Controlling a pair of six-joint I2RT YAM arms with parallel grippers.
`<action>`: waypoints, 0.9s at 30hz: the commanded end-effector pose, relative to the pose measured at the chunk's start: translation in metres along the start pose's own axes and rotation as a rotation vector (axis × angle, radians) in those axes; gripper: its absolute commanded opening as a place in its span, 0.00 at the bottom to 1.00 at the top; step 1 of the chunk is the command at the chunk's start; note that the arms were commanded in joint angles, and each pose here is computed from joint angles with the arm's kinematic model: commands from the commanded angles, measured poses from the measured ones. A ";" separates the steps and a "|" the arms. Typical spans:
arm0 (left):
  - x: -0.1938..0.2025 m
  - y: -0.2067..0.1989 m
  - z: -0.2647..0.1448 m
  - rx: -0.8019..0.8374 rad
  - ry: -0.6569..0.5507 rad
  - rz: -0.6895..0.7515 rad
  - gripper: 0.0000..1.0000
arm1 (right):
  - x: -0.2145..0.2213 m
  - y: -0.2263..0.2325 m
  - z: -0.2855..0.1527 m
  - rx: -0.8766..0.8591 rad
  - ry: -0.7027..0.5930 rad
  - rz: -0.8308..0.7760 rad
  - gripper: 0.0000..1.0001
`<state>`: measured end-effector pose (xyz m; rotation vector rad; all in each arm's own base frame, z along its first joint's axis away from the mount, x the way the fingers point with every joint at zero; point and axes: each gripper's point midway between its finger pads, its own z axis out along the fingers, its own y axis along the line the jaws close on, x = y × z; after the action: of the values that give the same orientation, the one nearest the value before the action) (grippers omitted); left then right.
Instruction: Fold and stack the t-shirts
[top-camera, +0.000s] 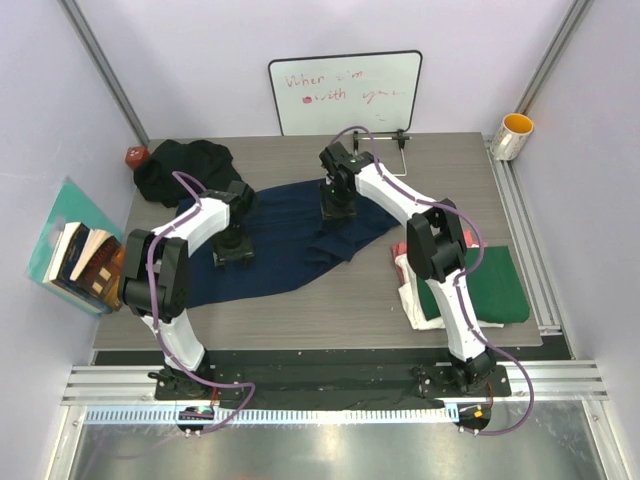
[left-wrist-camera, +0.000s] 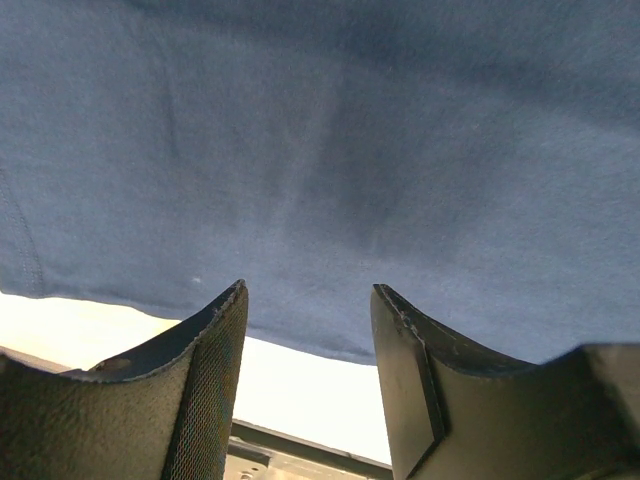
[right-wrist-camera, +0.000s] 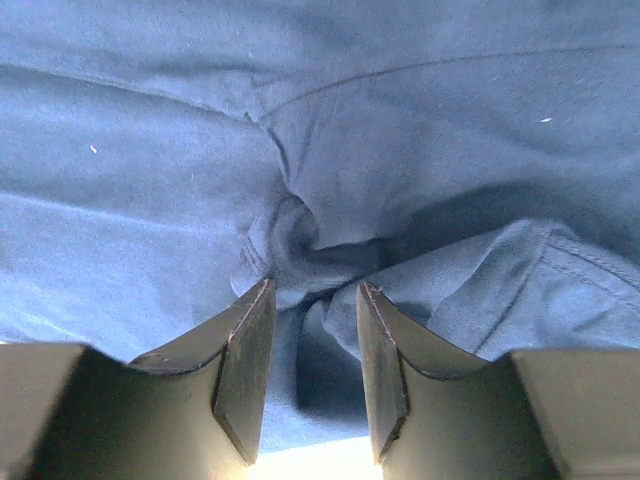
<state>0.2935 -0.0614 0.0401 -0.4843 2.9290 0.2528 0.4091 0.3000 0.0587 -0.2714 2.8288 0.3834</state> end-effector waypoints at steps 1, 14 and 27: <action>-0.007 -0.003 -0.007 0.031 -0.036 -0.021 0.53 | -0.038 0.012 -0.068 -0.009 -0.203 -0.039 0.43; -0.007 -0.010 0.000 0.047 -0.012 -0.004 0.52 | 0.042 -0.049 -0.127 0.058 -0.148 0.051 0.49; -0.004 -0.002 -0.003 0.008 0.014 0.043 0.51 | 0.072 -0.012 -0.049 -0.330 -0.224 0.113 0.54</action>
<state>0.2909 -0.0669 0.0291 -0.4656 2.9803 0.2246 0.2899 0.2241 0.0489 -0.1105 2.8111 0.5983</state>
